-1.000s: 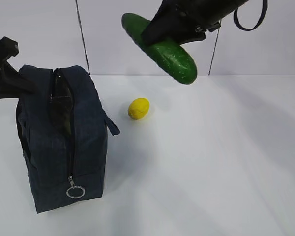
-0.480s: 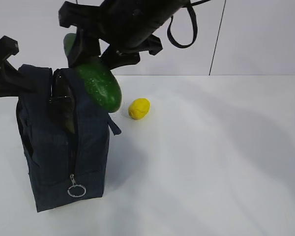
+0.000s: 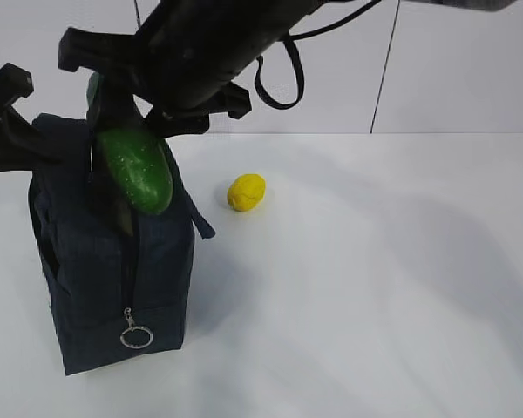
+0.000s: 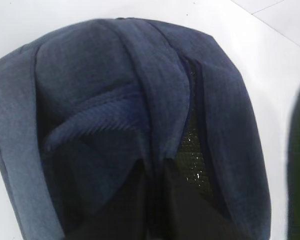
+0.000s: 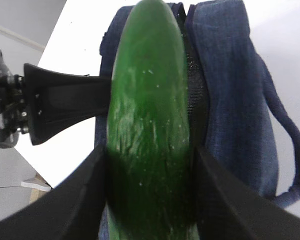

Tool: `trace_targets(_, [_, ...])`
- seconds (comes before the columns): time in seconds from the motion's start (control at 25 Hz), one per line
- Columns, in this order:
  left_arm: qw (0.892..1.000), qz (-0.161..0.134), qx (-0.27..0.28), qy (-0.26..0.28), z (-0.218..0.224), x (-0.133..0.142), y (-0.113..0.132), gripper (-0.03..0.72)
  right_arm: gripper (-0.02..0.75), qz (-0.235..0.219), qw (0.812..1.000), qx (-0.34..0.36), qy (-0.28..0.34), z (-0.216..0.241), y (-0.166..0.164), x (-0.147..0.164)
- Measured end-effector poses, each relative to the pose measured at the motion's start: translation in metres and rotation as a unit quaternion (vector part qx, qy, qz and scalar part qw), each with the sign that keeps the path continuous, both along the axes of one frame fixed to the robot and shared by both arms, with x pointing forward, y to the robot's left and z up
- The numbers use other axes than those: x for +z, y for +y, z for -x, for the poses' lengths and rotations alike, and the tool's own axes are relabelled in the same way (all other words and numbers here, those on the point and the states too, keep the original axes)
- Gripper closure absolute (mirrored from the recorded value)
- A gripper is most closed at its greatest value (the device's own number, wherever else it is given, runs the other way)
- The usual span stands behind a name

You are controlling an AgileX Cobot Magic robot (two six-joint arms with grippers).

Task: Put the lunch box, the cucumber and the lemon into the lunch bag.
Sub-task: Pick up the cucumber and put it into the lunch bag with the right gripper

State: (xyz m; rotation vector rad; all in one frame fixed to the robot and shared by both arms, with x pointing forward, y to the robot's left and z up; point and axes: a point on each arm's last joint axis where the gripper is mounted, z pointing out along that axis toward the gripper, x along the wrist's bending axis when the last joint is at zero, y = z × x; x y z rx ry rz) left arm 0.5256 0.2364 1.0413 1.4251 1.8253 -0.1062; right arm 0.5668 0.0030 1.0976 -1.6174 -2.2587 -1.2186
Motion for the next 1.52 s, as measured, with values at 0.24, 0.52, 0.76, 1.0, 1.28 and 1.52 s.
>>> trace_targets(0.24, [1.000,0.000,0.000,0.000,0.000,0.000,0.000,0.667,0.340,0.003,1.000,-0.001,-0.001,-0.004,0.014,-0.020])
trace_targets(0.52, [1.000,0.000,0.001,-0.001,0.000,0.000,0.000,0.667,0.340,0.011,1.000,-0.002,0.009,-0.009,0.021,-0.038])
trace_targets(0.76, [1.000,0.000,0.001,-0.001,0.000,0.000,0.000,0.667,0.340,0.013,1.000,-0.001,0.009,-0.009,0.022,-0.040])
trace_targets(1.0, [1.000,0.000,0.001,-0.001,0.000,0.000,0.000,0.667,0.340,0.015,1.000,0.002,0.008,-0.009,0.022,-0.041])
trace_targets(1.28, [1.000,0.002,0.002,-0.001,0.000,0.000,0.000,0.667,0.274,0.029,0.999,0.029,-0.018,-0.009,0.022,-0.041])
trace_targets(1.52, [1.000,0.006,-0.003,-0.004,0.003,0.005,-0.001,0.667,0.210,0.031,0.999,0.035,-0.021,-0.009,0.023,-0.041])
